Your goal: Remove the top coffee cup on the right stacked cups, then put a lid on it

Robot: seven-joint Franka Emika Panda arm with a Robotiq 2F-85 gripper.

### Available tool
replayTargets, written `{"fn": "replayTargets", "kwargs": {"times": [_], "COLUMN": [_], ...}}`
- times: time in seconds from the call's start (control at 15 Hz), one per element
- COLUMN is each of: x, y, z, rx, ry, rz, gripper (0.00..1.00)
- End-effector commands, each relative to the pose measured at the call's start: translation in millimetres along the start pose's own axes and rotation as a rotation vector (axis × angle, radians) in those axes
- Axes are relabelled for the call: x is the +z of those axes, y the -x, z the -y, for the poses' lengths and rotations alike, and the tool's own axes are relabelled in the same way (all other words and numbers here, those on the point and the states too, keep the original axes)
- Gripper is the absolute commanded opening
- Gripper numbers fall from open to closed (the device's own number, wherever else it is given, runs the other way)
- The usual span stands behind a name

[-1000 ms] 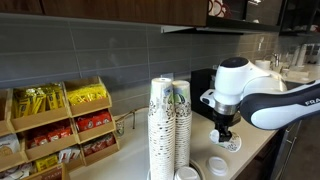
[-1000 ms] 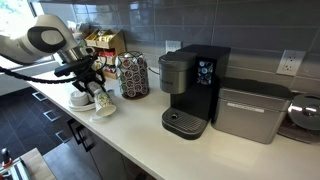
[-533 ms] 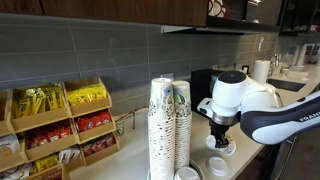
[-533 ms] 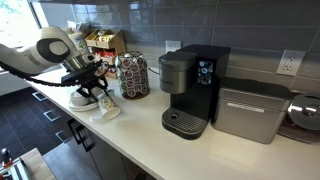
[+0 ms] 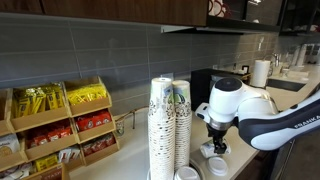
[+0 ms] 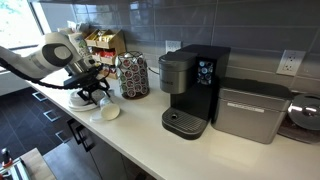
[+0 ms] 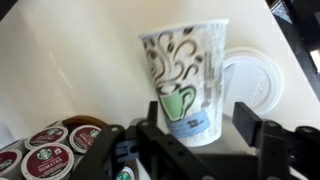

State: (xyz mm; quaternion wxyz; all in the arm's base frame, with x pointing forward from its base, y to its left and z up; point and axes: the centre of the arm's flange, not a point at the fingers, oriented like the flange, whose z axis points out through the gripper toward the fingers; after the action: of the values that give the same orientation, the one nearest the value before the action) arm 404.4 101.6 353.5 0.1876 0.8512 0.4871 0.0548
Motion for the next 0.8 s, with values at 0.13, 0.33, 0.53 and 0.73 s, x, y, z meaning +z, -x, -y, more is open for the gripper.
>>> {"fn": "replayTargets", "kwargs": {"times": [0.13,0.33,0.53,0.73], "x": [10,5,6,5], "y": [-1,8,9,11], "z": [1,-7,-9,-12], "rx": [0.027,0.106,0.100,0.114], "ry": [0.001,-0.029,-0.022,-0.022], "rz": [-0.011,0.033,0.049,0.060], "gripper": [1.00,1.00,1.00,1.00]}}
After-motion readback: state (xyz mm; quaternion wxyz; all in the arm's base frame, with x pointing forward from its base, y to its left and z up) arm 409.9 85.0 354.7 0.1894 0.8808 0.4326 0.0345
